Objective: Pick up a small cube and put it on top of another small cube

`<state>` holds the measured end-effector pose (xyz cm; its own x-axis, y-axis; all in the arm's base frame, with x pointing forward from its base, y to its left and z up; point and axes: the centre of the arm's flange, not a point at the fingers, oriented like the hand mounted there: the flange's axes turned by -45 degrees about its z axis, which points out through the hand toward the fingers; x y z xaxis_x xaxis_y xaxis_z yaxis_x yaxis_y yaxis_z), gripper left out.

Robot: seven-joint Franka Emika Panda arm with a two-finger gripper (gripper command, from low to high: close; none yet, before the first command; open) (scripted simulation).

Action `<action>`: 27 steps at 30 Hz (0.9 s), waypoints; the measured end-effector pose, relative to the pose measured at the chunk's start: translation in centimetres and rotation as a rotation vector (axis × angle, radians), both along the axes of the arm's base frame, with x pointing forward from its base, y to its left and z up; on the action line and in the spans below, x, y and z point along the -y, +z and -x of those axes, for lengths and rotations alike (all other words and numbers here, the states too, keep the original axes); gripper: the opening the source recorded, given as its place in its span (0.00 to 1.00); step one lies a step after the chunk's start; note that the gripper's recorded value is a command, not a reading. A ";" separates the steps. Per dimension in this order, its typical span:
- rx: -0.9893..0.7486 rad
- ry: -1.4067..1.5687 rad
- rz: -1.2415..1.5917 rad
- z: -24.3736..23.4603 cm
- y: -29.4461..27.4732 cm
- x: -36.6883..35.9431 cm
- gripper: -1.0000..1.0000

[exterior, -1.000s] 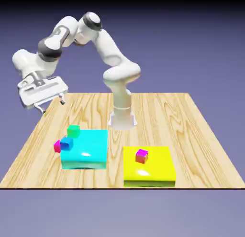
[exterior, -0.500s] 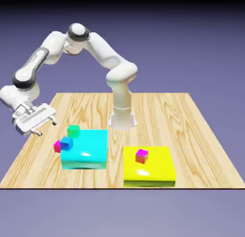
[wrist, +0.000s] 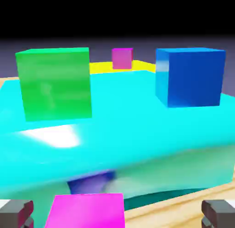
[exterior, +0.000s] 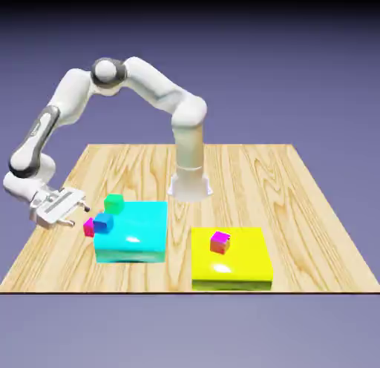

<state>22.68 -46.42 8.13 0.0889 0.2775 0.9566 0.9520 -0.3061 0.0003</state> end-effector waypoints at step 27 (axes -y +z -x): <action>0.000 0.041 0.000 -1.3 12.3 -11.0 0.00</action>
<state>23.97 -35.43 20.44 0.0774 0.2809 0.9566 0.9637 -0.2669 0.0004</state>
